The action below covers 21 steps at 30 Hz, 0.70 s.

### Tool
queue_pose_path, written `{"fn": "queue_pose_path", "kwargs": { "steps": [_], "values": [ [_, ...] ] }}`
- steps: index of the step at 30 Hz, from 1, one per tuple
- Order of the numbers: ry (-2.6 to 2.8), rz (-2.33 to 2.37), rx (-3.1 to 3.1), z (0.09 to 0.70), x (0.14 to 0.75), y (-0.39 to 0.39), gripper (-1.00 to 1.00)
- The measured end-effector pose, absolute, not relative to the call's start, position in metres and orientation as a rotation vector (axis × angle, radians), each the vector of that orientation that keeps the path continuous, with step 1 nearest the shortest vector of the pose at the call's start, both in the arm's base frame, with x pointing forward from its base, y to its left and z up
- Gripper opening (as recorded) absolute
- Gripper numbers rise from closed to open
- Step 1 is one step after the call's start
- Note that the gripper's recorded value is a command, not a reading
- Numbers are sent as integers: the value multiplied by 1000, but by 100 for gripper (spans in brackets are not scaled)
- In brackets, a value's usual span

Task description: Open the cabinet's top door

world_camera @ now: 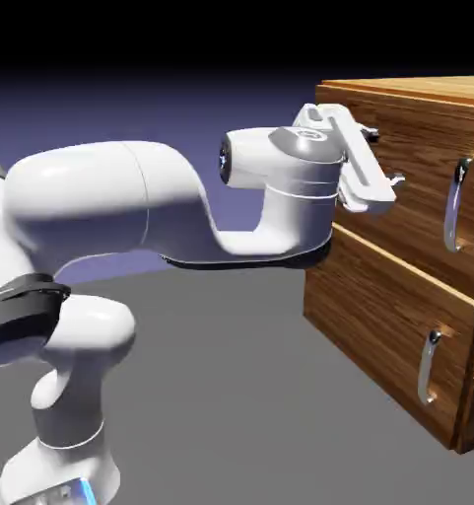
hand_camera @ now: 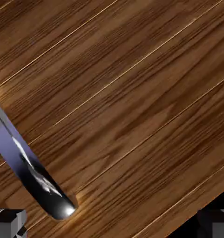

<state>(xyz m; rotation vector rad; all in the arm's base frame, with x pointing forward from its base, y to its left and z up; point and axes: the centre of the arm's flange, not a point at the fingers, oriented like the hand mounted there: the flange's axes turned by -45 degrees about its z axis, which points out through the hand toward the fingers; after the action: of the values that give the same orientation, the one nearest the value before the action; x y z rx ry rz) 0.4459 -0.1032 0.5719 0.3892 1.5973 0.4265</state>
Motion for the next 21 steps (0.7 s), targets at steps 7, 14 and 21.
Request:
{"fn": "queue_pose_path", "kwargs": {
  "steps": [7, 14, 21],
  "values": [
    [1584, 181, 132, 528, 479, -130, 100],
    [1571, 30, -27, 496, 511, -144, 100],
    [1570, 16, -15, 496, 543, -140, -100]
  ]
}}
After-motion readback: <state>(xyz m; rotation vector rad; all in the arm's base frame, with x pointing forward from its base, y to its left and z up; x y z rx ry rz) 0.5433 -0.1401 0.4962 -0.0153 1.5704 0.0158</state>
